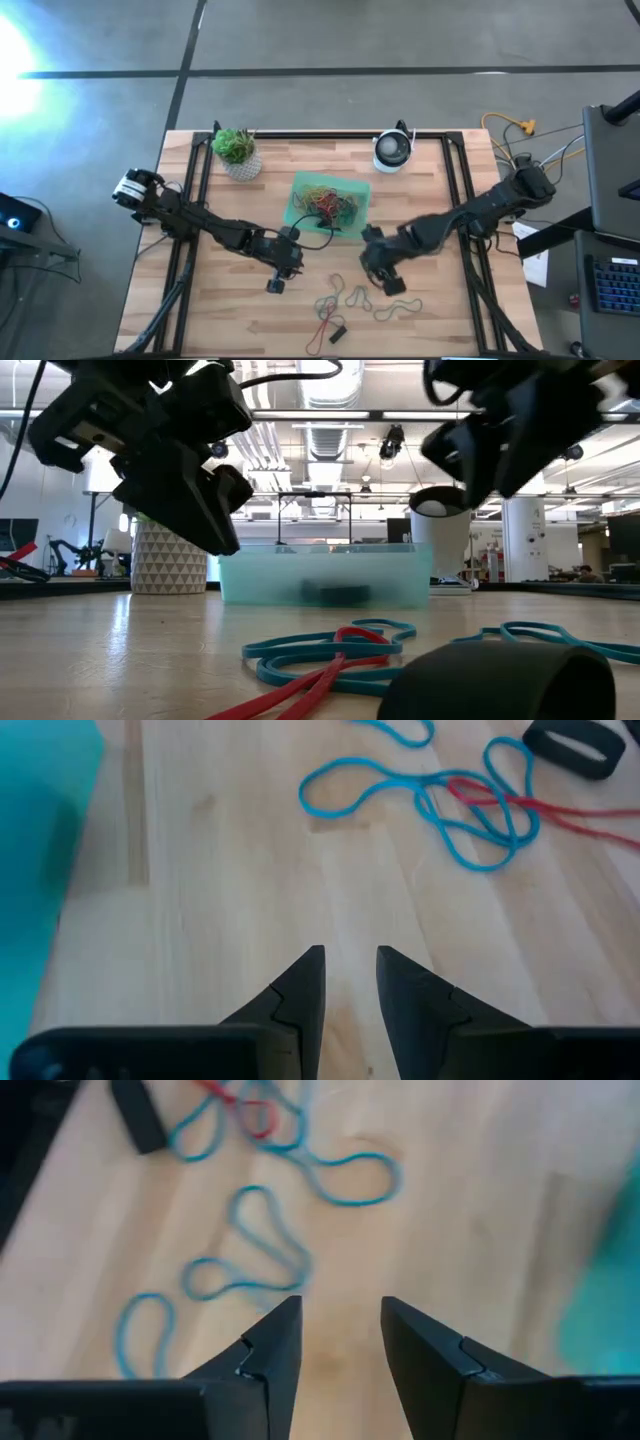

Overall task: Pick and place rubber bands into bin
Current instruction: Put the blue rubber band into the green bin

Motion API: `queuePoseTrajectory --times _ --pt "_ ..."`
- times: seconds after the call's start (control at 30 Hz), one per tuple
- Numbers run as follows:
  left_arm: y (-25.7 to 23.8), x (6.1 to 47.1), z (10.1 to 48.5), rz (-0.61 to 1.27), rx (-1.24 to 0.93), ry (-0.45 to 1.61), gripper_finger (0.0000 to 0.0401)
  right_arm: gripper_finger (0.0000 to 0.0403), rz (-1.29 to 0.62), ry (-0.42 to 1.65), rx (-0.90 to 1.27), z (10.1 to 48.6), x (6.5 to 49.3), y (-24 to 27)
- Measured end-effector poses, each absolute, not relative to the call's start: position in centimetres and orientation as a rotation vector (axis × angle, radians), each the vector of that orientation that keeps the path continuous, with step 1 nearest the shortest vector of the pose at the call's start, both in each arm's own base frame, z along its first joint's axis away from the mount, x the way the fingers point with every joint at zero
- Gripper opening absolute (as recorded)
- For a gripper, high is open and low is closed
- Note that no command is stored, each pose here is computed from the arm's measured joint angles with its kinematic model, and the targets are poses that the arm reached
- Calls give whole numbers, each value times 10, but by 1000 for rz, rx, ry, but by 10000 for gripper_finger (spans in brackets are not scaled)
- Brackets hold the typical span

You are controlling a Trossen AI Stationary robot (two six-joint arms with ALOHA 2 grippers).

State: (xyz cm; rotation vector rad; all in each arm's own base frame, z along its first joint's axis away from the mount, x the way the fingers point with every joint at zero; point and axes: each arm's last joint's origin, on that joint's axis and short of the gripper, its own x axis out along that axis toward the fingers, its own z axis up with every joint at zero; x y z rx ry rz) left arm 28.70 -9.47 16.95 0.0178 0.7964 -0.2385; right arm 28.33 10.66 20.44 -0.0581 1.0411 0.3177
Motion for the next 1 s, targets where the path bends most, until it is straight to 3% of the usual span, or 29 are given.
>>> queuePoseTrajectory --times 0.27,0.5,1.0 --pt "-92 278 190 -235 -14 759 77 122 347 879 -61 179 266 145" --pt "-98 272 200 -263 -14 725 77 119 241 831 -20 157 256 139" --pt "-106 266 211 -288 5 670 77 118 231 784 69 123 254 138"
